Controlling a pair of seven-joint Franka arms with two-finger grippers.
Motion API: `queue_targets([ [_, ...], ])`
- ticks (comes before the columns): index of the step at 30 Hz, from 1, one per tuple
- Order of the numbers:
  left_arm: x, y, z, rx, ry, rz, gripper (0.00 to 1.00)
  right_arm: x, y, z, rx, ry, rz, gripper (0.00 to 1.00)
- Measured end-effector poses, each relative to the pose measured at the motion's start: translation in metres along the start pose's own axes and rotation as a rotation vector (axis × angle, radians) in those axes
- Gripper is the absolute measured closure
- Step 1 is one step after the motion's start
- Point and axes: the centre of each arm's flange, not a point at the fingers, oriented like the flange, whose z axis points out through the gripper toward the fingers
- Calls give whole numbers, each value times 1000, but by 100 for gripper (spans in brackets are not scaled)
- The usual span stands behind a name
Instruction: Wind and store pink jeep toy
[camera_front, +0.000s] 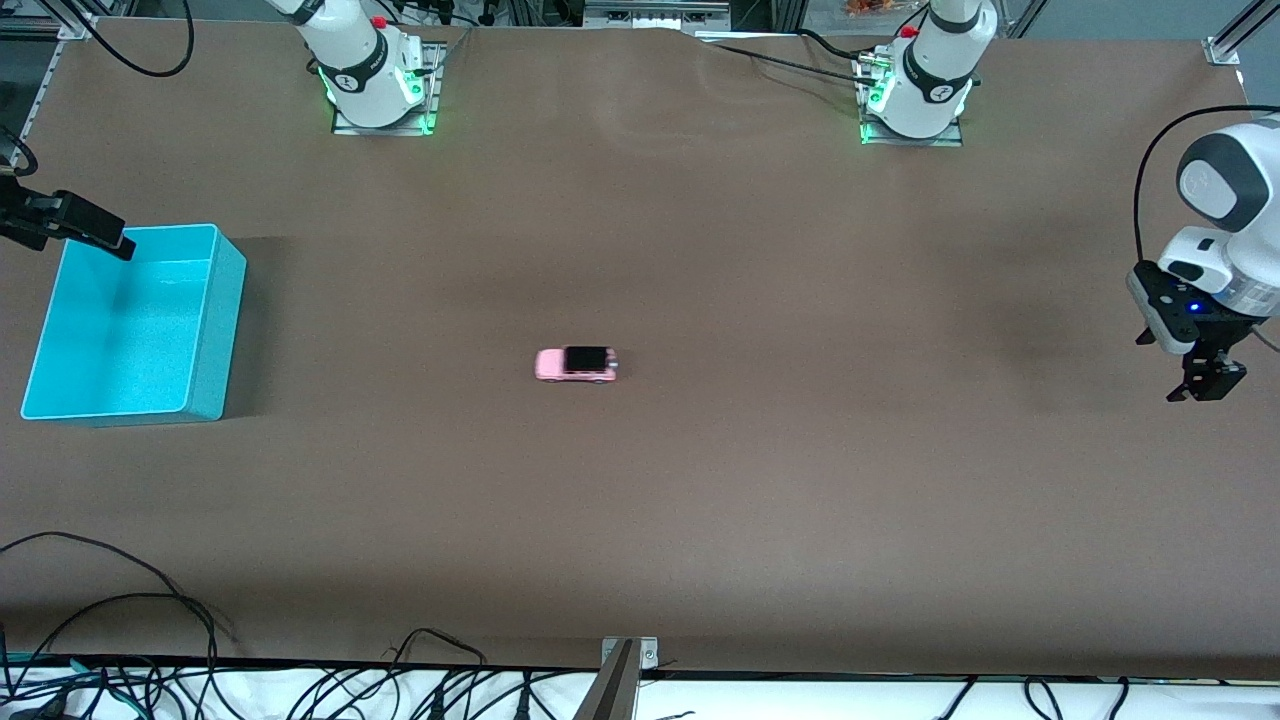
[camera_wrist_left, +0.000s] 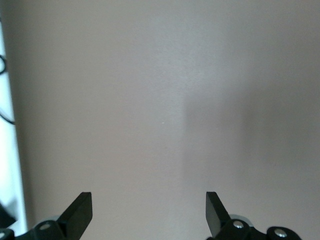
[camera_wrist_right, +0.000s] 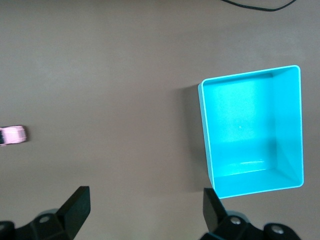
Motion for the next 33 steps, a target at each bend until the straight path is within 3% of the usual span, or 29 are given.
queue_targets([
  [6,2,-4,-21,33,6,-71,0,0,0,0,0,0,-1,0],
  [19,0,0,-61,18,31,-293,0,0,-1,0,0,0,-1,0],
  [33,-3,4,-104,-39,50,-586,0,0,-1,0,0,0,-2,0],
])
